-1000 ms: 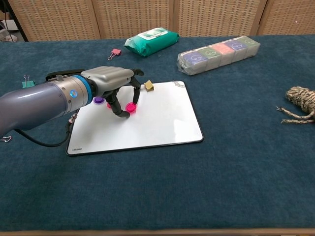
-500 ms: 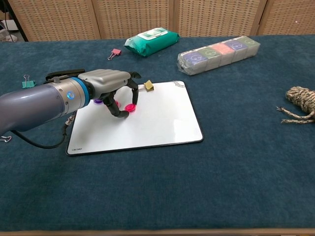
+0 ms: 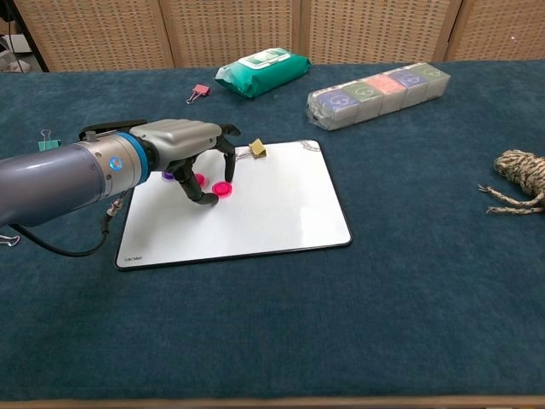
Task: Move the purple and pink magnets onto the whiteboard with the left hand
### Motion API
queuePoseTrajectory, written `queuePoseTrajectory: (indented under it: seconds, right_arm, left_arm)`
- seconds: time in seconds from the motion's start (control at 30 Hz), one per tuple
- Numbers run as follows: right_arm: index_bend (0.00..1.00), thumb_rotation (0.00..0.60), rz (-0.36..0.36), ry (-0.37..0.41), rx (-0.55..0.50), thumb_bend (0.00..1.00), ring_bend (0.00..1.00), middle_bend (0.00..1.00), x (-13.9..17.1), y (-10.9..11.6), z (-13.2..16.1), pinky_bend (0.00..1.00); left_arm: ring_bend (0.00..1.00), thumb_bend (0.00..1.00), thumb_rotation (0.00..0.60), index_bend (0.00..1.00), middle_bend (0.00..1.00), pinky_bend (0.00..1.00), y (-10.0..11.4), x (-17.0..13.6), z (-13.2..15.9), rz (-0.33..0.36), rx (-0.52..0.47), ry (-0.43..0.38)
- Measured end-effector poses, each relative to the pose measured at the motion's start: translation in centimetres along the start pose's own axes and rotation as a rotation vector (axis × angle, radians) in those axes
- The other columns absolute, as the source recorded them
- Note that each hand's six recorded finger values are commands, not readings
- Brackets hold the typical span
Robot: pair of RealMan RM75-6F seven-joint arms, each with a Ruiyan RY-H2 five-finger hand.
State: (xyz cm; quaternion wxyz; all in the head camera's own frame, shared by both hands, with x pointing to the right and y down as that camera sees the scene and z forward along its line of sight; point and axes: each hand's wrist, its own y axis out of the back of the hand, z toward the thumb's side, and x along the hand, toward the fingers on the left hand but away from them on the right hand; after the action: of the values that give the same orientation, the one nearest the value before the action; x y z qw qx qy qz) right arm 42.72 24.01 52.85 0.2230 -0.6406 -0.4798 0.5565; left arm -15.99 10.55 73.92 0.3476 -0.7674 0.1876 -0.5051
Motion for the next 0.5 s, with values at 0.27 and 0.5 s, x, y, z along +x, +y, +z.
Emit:
queuePoseTrajectory:
  seconds: [0.27, 0.5]
  right_arm:
    - [0.09, 0.6, 0.0, 0.0, -0.001, 0.0, 0.0, 0.0, 0.0, 0.0, 0.0, 0.0]
    - [0.09, 0.6, -0.002, 0.0, -0.003, 0.0, 0.0, 0.0, 0.0, 0.1, 0.0, 0.0]
  left_arm:
    - [0.0, 0.26, 0.6, 0.38, 0.0, 0.0, 0.2, -0.2, 0.0, -0.006, -0.018, -0.005]
    - [0.0, 0.26, 0.6, 0.32, 0.0, 0.0, 1.4, -0.8, -0.1, 0.016, -0.029, -0.018]
